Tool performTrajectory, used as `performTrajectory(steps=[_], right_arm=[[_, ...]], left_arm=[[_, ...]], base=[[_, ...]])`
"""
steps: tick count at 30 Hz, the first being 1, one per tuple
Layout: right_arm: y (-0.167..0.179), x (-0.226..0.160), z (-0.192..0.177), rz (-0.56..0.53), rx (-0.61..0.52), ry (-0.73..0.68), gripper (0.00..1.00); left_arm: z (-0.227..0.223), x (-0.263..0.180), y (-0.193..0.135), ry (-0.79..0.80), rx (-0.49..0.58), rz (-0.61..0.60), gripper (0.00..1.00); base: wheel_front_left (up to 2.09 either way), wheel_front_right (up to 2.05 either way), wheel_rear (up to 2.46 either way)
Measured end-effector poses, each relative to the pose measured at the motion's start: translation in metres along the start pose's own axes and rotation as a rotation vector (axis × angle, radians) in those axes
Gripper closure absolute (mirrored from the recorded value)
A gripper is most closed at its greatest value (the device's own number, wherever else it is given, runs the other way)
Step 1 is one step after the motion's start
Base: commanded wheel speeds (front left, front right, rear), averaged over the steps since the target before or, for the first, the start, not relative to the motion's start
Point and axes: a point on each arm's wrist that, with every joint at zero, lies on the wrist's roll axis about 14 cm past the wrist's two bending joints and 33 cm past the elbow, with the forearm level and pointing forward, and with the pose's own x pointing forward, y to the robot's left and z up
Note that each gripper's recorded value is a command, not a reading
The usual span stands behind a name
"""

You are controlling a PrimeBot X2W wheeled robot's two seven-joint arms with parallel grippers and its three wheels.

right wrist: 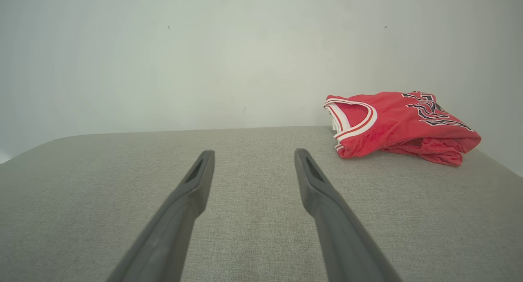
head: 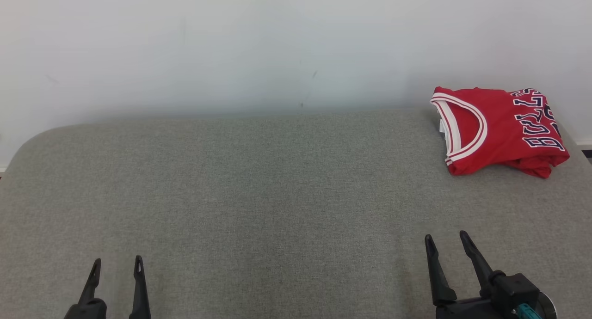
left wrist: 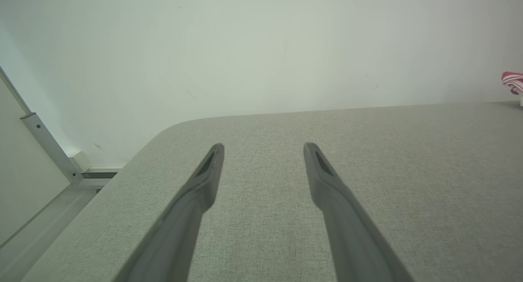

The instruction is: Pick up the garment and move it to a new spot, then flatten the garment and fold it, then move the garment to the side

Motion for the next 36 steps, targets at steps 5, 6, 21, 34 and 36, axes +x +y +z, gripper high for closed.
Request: performTrajectory(steps=[5, 6, 21, 34, 36], right_arm=[[-0.005, 0.0, 0.001, -0.012, -0.009, -0.003, 0.0], [-0.006, 0.0, 0.0, -0.013, -0.011, -0.002, 0.0], [-0.009, 0.002, -0.007, -0.027, -0.013, 0.017, 0.0], [-0.004, 0.003, -0.014, -0.017, 0.002, 0.035, 0.0], [-0.004, 0.004, -0.014, -0.016, 0.003, 0.038, 0.0]], left_arm=[[-0.002, -0.007, 0.002, 0.007, 0.001, 0.004, 0.0], [-0.002, -0.009, 0.003, 0.008, 0.001, 0.007, 0.0], [0.003, -0.015, 0.01, -0.001, -0.02, 0.036, 0.0], [0.01, -0.016, 0.012, -0.014, -0.005, 0.046, 0.0], [0.01, -0.016, 0.012, -0.012, -0.004, 0.047, 0.0]], base=[[0.0, 0.0, 0.0], [0.0, 0.0, 0.0], [0.0, 0.0, 0.0], [0.0, 0.0, 0.0], [0.0, 0.0, 0.0]])
